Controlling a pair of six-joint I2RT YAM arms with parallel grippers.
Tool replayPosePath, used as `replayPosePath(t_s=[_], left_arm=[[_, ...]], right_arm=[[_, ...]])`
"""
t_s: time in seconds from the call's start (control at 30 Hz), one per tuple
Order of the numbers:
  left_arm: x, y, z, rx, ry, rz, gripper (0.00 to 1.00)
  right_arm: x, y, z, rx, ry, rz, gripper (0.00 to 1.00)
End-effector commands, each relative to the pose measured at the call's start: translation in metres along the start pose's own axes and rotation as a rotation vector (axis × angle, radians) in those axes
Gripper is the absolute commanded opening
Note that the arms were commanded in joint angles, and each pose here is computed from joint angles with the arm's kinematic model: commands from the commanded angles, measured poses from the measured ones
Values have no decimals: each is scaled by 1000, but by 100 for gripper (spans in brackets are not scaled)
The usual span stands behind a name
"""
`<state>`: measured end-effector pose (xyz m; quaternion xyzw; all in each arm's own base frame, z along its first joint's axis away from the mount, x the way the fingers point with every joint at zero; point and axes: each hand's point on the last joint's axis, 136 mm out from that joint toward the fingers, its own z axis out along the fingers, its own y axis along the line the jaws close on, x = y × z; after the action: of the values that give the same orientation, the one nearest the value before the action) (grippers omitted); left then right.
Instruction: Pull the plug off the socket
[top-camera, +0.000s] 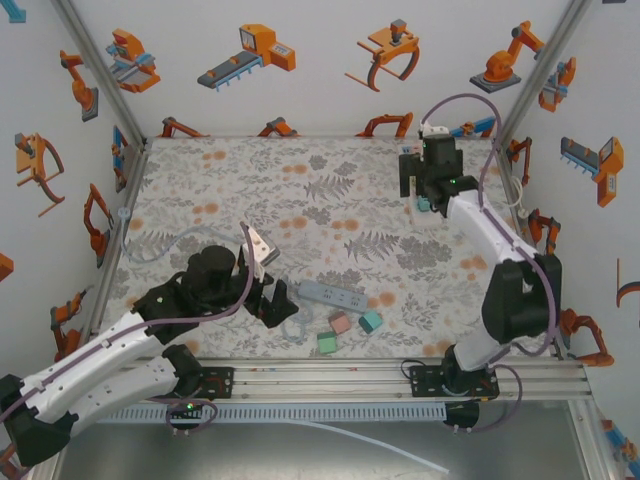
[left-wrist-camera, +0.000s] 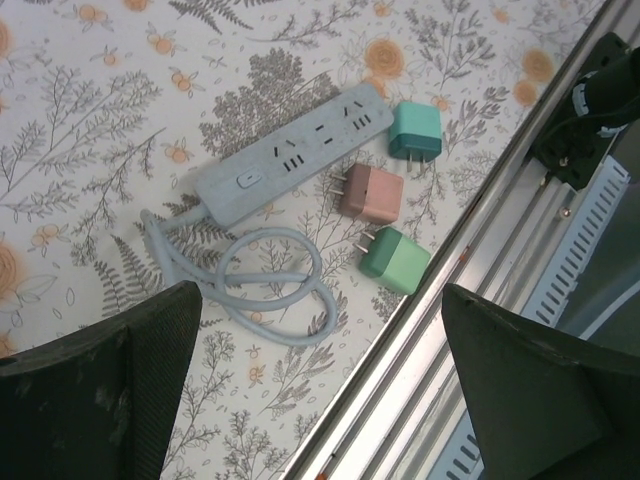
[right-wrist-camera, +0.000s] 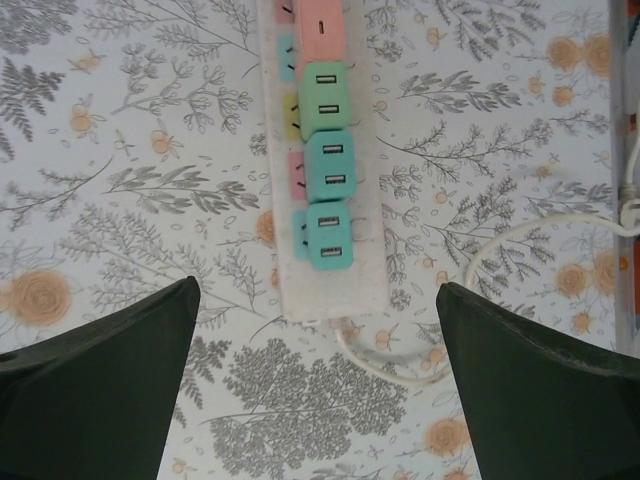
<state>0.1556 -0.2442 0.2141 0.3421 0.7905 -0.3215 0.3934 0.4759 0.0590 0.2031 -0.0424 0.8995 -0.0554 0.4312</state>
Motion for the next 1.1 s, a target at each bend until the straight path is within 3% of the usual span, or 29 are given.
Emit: replayPosePath(t_s=[0.0,0.27,0.5,0.67,0.93,1.07], left_arm=[[10,5,0,-31,34,-47,97],[9,6,-11,-47,-1,-60,97],[12,8,-9,-58,8,-61,97],[11,9,-5,-59,17,-53,97],[16,15,-3,-89,25,-48,97],[14,17,-3,-99,7,-49,97]], right_arm=[[19,7,28,-93,122,-26,92],[63,-5,94,-64,284,-38,96],[87,6,113,-112,358,-41,98],[100,17,118,-167,390,-39,80],[96,22,113,-212,390,-70,60],[84,40,99,-307,333,-111,56]])
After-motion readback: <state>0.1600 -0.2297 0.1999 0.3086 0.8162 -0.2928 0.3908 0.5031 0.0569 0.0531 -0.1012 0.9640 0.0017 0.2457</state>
